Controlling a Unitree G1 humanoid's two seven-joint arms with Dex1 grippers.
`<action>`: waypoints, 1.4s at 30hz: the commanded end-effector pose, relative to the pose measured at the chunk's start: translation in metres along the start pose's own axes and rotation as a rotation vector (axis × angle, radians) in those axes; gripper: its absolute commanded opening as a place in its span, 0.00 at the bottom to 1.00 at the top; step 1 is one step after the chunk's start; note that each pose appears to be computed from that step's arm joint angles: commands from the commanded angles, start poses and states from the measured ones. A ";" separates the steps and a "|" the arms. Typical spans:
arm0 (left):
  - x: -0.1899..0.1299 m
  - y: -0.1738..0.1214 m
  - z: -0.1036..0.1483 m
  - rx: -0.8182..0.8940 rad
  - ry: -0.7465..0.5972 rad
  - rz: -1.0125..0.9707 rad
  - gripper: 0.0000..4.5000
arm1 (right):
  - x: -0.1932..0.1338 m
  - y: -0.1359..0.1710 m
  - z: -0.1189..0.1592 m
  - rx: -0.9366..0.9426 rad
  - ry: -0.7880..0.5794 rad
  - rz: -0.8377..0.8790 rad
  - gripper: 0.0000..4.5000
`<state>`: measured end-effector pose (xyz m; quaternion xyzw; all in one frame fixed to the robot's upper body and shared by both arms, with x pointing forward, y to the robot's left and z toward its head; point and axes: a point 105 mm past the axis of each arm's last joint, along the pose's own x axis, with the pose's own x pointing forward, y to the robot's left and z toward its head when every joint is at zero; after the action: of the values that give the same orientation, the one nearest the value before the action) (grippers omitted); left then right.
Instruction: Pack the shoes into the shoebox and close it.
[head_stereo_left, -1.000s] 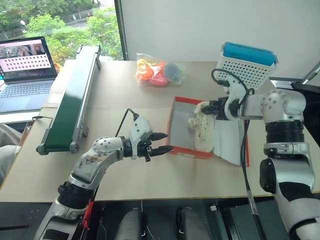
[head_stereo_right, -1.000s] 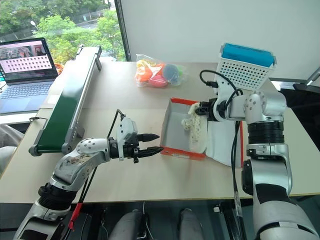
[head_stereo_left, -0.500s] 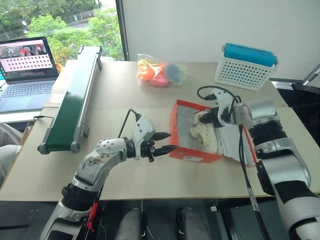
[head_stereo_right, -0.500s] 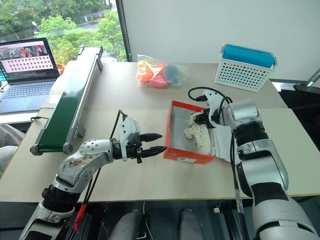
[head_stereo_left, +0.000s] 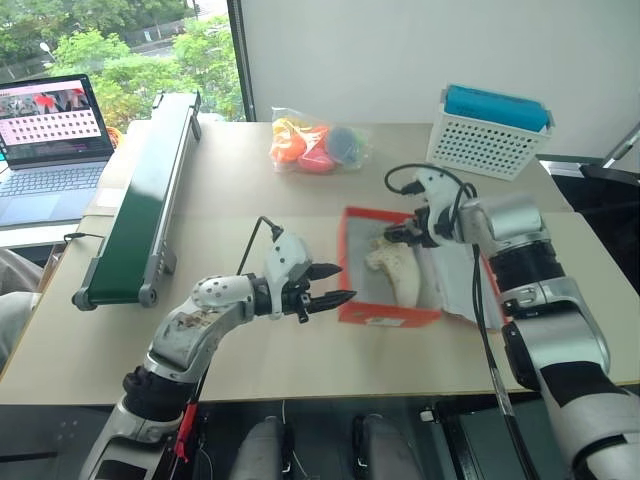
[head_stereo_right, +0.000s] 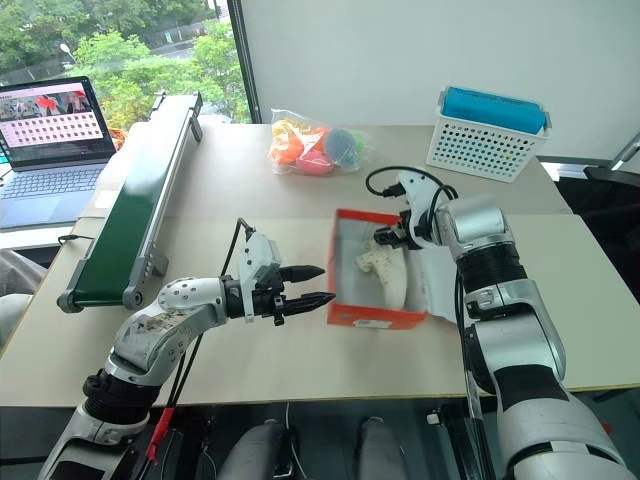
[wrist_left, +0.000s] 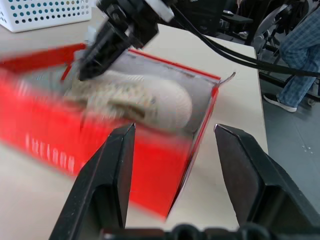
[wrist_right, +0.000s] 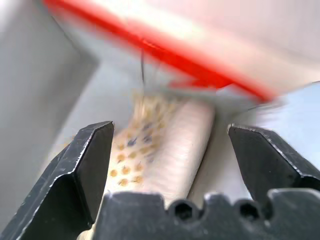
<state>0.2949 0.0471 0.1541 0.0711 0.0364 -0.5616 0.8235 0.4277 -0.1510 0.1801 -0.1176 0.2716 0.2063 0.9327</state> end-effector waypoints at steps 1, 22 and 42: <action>0.000 0.002 0.013 0.025 -0.041 -0.001 0.59 | -0.022 0.012 0.039 -0.070 -0.122 -0.004 0.97; -0.148 0.172 0.013 -0.107 -0.159 1.258 0.59 | -0.092 0.120 -0.015 -0.340 -0.505 0.484 0.97; -0.223 0.176 -0.028 -0.133 -0.001 1.489 0.99 | -0.050 0.139 -0.056 -0.323 -0.439 0.423 1.00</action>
<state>0.3780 0.3133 0.1577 0.0165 0.0293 0.1399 0.9896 0.2951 -0.0631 0.1361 -0.1360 0.0765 0.4684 0.8697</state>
